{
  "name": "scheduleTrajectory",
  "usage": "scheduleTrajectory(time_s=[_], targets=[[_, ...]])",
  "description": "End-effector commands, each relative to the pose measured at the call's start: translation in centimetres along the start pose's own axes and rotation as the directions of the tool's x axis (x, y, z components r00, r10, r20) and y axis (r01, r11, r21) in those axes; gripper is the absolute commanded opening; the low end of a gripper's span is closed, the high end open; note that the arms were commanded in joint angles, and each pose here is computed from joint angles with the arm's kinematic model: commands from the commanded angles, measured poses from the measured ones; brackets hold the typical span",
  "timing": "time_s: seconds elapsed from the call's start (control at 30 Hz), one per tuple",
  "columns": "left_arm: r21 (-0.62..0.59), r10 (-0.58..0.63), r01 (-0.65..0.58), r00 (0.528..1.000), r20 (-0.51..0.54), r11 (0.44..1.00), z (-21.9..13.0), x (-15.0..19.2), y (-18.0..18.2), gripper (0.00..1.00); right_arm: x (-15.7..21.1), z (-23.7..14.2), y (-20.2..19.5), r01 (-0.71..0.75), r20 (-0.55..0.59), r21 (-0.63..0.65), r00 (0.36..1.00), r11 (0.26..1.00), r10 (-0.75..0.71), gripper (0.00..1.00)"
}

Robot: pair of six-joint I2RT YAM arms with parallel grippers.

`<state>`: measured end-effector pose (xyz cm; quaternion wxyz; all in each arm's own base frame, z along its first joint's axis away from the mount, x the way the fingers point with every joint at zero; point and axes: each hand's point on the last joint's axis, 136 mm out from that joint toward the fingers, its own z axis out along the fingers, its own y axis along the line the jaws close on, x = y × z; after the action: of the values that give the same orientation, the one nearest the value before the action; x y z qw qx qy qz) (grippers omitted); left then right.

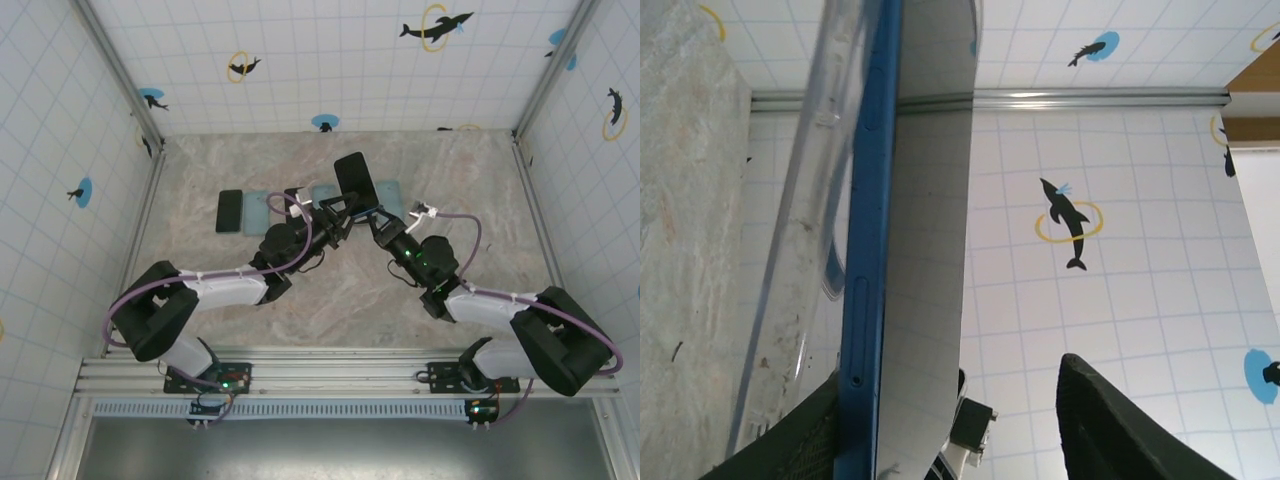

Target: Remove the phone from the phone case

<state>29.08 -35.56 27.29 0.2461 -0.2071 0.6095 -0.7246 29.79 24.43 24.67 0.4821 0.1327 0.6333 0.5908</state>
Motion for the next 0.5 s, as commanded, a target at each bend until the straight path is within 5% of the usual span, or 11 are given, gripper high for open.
scheduleTrajectory(time_s=[0.0, 0.33, 0.47], targets=[[0.098, -0.001, -0.003, 0.999, 0.040, 0.995, 1.0, -0.9, -2.9, 0.40, -1.4, -0.5, 3.3, -0.016, 0.066, -0.122, 0.998, 0.992, 0.025, 0.00], [0.110, 0.006, -0.009, 1.000, 0.023, 0.994, 1.2, -0.7, -3.6, 0.10, -1.8, -0.7, 0.6, -0.020, 0.116, 0.000, 0.993, 1.000, 0.019, 0.00], [0.125, 0.023, -0.023, 1.000, 0.000, 0.992, 1.7, -0.2, -4.6, 0.03, -2.1, -0.9, -2.5, 0.045, 0.120, 0.174, 0.991, 0.984, -0.066, 0.00]])
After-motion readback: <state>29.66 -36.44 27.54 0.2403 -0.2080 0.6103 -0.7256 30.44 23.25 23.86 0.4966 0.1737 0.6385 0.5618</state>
